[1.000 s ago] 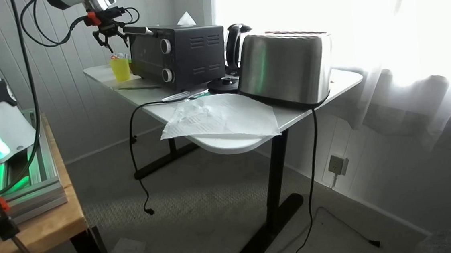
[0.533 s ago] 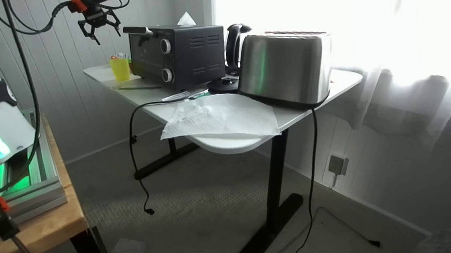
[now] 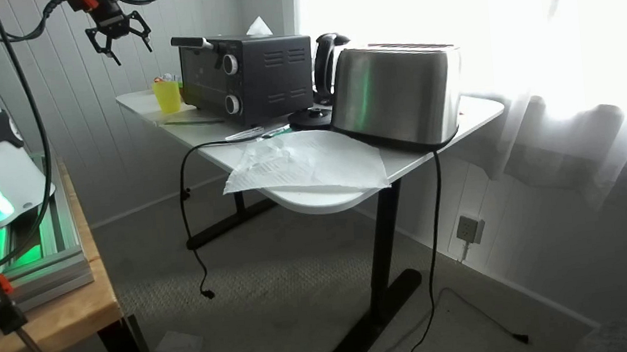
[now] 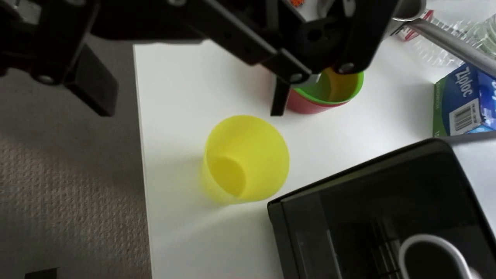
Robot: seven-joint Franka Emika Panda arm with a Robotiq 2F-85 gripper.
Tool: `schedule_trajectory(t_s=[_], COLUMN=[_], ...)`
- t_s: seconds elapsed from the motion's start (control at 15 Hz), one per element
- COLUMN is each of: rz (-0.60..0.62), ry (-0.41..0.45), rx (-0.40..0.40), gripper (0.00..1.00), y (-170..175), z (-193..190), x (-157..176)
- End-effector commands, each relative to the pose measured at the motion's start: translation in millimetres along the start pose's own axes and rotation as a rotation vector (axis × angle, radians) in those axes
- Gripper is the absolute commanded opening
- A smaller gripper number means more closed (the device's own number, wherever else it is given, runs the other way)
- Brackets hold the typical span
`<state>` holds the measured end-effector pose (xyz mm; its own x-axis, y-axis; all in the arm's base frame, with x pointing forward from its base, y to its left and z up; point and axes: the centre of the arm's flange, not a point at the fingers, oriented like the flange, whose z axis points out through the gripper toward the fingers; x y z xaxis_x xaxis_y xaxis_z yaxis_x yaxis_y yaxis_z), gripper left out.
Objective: Stack the bowls together and put the yellow cup in the top bowl then place the bowls and cup on top of the toaster oven
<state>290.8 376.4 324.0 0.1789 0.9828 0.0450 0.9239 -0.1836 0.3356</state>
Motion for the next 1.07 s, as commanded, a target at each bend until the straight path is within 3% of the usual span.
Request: schedule_trajectory(t_s=[0.0,1.0], rz=[0.002,0.033], ry=[0.019,0.067], rx=[0.014,0.136], gripper=[1.0,1.0], y=[-11,-12], z=[3,71], x=[-10,3])
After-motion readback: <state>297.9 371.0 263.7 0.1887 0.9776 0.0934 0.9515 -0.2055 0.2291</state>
